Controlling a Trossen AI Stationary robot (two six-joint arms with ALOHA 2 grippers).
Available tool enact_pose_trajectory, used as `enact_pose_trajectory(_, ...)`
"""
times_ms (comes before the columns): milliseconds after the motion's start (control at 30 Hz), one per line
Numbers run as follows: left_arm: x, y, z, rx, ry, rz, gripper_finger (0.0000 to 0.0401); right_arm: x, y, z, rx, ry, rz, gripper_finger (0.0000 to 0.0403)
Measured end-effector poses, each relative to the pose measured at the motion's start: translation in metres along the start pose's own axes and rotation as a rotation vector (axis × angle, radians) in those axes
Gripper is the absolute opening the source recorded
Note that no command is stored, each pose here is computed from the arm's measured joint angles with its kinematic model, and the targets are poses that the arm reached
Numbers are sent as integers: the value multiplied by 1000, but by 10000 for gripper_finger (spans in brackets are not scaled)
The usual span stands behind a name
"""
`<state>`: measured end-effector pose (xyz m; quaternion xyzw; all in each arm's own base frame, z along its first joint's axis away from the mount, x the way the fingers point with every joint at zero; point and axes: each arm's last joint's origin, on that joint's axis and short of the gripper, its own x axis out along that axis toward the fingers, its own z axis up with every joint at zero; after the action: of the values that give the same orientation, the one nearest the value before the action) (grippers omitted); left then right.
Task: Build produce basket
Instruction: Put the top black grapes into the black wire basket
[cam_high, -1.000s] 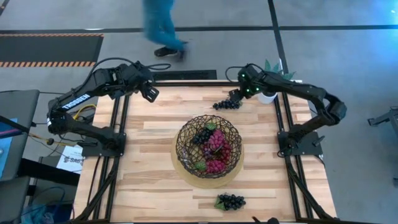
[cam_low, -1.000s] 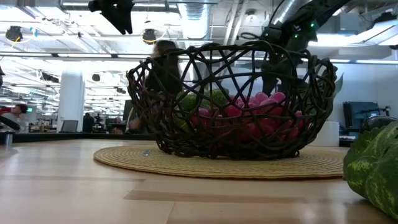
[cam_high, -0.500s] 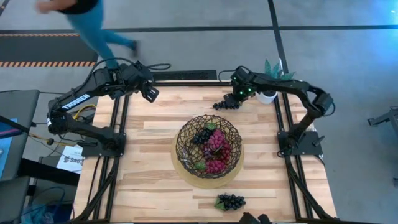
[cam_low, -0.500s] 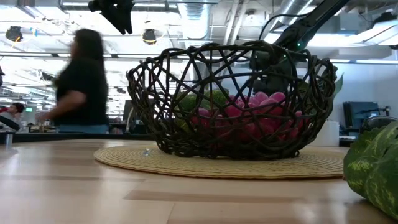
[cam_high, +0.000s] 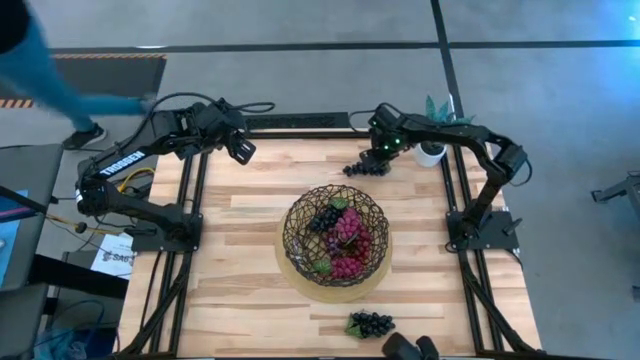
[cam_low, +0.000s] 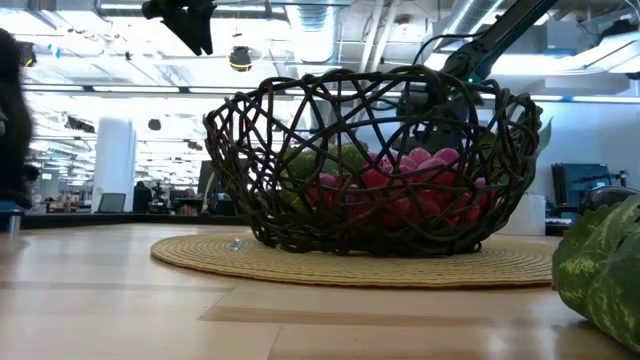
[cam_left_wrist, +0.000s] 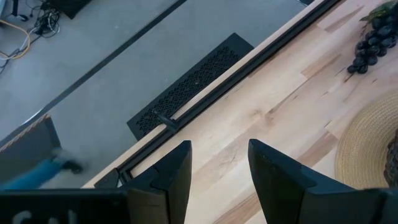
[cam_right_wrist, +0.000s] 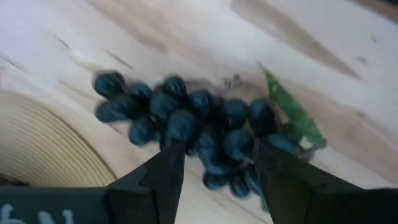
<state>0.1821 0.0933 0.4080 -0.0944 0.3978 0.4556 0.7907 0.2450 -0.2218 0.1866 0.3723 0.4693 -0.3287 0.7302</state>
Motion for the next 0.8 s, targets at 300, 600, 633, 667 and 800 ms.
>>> enact_pose_trajectory(300, 0, 0, 0, 0, 0, 0, 146, -1, -8, -6, -8, 68, -78, 214)
enact_pose_trajectory(600, 0, 0, 0, -2, 0, -1, 146, -1, -7, -3, -19, 21, -106, 214)
enact_pose_trajectory(633, 0, 0, 0, -5, 0, -1, 146, -1, -6, -3, -20, 13, -104, 214)
enact_pose_trajectory(667, 0, 0, 0, -6, 0, -1, 146, 0, -6, -2, -20, 4, -104, 214)
enact_pose_trajectory(800, 0, 0, 0, -11, 0, -1, 146, 0, -5, 1, -26, -41, -149, 214)
